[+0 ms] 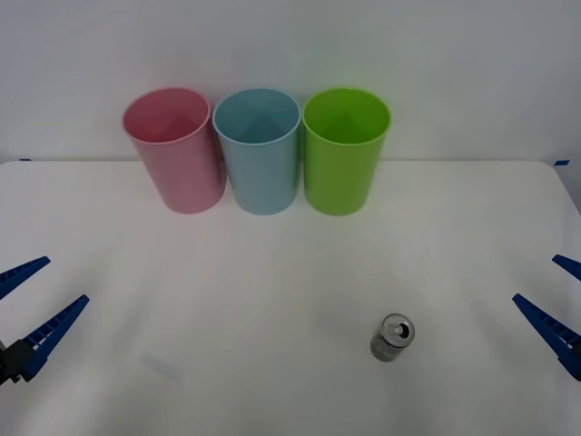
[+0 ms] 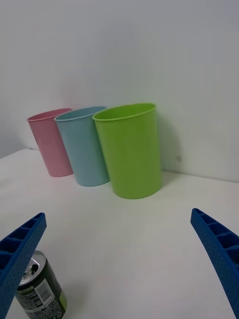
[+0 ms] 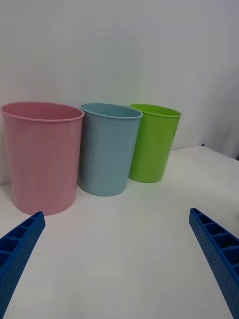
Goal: Grasp the object on the table and drop it into the matching bin: aluminum can to the light blue bin, PET bottle to the pink bin.
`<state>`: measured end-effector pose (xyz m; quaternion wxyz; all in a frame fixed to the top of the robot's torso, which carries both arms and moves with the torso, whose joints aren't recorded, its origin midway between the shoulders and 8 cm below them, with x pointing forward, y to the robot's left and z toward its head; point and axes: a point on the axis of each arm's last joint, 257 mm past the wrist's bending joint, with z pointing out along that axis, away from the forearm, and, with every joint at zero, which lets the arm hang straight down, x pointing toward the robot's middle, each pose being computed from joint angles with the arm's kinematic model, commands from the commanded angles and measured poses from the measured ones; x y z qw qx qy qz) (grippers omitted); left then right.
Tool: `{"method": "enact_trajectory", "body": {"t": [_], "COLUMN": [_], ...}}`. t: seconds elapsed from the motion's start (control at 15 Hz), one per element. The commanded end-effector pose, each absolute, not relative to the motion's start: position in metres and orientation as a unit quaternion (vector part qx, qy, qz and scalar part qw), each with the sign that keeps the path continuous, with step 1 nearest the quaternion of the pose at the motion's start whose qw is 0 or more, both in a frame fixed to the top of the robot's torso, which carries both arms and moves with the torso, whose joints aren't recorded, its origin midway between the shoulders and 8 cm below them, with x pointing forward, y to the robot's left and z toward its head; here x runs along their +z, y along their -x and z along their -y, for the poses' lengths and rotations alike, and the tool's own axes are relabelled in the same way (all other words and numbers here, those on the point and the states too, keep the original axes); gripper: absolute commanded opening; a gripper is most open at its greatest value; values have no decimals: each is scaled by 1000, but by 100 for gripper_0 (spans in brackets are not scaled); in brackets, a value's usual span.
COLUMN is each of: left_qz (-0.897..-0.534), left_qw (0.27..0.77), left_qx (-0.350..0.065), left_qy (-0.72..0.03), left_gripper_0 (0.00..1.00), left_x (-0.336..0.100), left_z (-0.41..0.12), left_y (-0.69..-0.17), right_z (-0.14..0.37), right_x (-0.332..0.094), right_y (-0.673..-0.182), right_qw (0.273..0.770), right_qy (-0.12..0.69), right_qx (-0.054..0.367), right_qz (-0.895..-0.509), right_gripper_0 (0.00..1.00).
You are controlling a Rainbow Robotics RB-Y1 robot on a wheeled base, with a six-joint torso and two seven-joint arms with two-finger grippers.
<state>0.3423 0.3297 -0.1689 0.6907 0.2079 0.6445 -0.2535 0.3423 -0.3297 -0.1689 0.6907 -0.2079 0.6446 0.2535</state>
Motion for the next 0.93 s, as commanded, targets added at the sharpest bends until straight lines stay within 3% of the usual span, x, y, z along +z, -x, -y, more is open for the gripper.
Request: {"method": "enact_trajectory", "body": {"t": [0.07,0.4,0.93], "left_qz": [-645,-645,-645], "left_qw": [691,691,691], "left_qx": [-253,-253,-253], "left_qy": [-208,-208,-208], "left_gripper_0": [100,100,100], "left_x": [-169,-169,-169], "left_z": [-330,-330,-330], "left_y": [-342,-342,-342], "right_z": [327,326,322], "right_x": [-172,-181,-230], "right_y": [-341,-330,-296], "right_qw": [690,670,617], "right_qy": [202,221,257], "right_qx": [260,264,292], "right_qz": [-645,-657,-684], "right_gripper_0": [100,100,100]}}
